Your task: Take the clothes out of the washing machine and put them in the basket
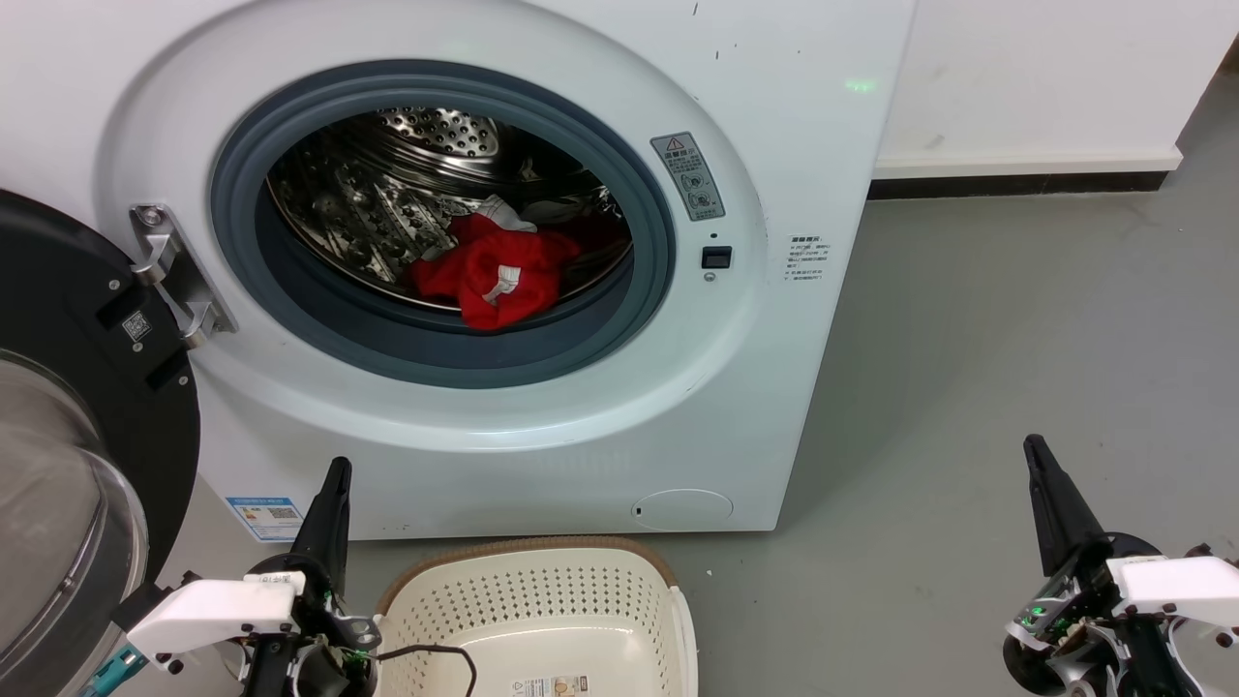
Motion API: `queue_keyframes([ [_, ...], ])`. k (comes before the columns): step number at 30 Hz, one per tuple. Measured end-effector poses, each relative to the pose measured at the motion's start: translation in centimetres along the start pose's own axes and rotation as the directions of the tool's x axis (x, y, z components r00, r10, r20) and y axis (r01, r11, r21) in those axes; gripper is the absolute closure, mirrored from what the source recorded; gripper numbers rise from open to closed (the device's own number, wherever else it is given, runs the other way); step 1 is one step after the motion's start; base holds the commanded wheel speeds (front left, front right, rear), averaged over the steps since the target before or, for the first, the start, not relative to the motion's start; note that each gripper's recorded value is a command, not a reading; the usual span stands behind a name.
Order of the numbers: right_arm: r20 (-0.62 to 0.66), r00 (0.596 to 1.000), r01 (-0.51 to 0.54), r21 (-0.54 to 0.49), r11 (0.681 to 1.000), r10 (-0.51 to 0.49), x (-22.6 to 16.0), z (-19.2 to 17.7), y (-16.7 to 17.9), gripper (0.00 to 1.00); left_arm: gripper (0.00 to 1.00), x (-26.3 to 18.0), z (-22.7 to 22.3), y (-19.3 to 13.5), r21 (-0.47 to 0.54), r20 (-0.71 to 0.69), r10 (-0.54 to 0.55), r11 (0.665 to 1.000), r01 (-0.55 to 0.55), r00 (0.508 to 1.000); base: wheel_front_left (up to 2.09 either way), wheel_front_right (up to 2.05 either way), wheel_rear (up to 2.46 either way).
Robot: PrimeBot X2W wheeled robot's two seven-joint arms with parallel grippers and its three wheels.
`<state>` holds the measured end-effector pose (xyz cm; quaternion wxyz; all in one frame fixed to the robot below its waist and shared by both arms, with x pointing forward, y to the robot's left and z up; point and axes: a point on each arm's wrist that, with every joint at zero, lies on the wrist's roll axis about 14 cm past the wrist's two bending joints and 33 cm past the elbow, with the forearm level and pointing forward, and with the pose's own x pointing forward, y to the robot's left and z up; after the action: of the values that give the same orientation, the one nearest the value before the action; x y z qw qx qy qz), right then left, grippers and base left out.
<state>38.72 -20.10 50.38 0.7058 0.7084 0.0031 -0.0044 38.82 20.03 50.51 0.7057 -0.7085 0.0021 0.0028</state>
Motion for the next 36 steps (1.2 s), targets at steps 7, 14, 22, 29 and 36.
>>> queue_keyframes([
  [7, 0.0, 1.0, 0.0, 0.0, 1.0, 0.0, 0.0, 0.0, 0.0, 1.0, 1.0, 0.0, 0.0, 0.0, 0.0, 0.0, 0.0, 1.0, 0.0, 1.0, 0.0, 0.0, 0.0],
  [14, 0.0, 1.0, 0.017, 0.002, 1.0, -0.017, -0.2, 0.0, -0.6, 0.0, 0.0, -0.2, 0.0, 0.6, -0.002, -0.001, 0.017, 1.0, -0.017, 1.0, 0.0, 0.0, 0.0],
  [22, 0.014, 0.999, 0.03, -0.024, 0.999, -0.03, -0.8, -0.4, -1.1, 0.0, 0.0, -0.6, -0.8, 1.3, 0.017, 0.001, 0.04, 0.999, -0.04, 0.999, 0.0, 0.0, 0.0],
  [29, 0.02, 1.0, 0.012, -0.097, 0.995, -0.01, -0.9, -0.5, -0.4, 0.0, 0.0, -0.5, -0.5, 0.3, 0.068, 0.024, 0.008, 0.998, -0.009, 1.0, 0.0, 0.0, 0.0],
  [36, 0.02, 1.0, -0.005, -0.241, 0.97, 0.01, -1.0, -0.8, 0.2, 0.0, 0.0, -0.4, -0.3, -1.0, 0.175, 0.039, -0.032, 0.984, 0.024, 0.999, 0.0, 0.0, 0.0],
])
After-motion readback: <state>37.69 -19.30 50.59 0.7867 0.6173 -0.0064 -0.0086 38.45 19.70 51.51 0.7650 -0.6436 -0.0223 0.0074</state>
